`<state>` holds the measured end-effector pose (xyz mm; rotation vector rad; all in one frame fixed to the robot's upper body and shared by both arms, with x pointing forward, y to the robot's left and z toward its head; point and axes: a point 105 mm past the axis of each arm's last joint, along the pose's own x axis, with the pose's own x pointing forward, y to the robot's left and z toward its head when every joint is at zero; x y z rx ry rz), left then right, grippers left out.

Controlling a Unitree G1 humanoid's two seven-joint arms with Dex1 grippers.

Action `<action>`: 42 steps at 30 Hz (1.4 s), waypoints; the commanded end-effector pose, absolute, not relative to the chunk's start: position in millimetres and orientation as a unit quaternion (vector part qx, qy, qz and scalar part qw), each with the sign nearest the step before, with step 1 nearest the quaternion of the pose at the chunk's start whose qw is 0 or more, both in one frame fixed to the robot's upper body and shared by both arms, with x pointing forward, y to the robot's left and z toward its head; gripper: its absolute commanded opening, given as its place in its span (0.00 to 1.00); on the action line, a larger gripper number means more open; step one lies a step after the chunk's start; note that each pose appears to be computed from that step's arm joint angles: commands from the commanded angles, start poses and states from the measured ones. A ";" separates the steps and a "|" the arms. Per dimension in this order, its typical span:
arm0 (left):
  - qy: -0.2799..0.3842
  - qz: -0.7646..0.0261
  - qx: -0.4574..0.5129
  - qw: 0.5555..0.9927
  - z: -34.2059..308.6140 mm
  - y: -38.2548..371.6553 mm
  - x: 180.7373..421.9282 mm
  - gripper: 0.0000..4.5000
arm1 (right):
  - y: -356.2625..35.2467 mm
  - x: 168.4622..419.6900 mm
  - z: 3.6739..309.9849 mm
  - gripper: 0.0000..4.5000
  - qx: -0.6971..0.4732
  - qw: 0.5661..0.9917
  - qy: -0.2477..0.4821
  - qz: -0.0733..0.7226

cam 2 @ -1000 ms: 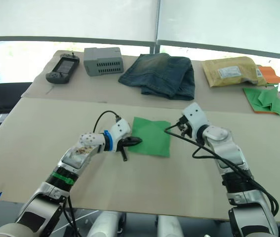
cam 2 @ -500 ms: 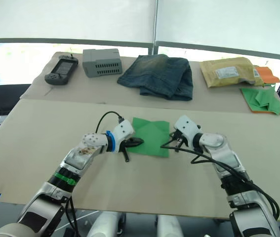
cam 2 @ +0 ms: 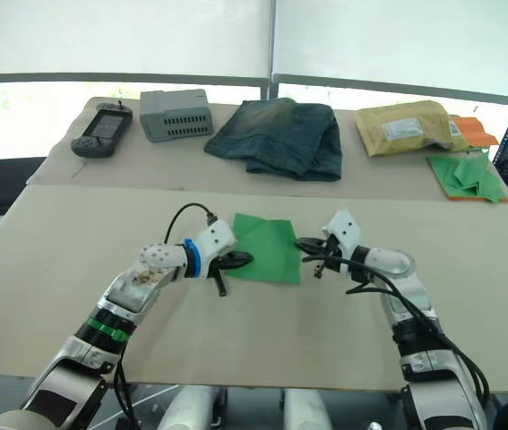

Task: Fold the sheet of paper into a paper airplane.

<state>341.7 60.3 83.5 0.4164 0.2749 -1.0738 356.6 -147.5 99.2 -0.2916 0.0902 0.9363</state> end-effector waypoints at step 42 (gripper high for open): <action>0.159 -0.566 0.216 0.779 63.4 40.9 328.5 0.00 | -112.4 280.9 93.6 0.01 -0.079 0.943 0.140 0.292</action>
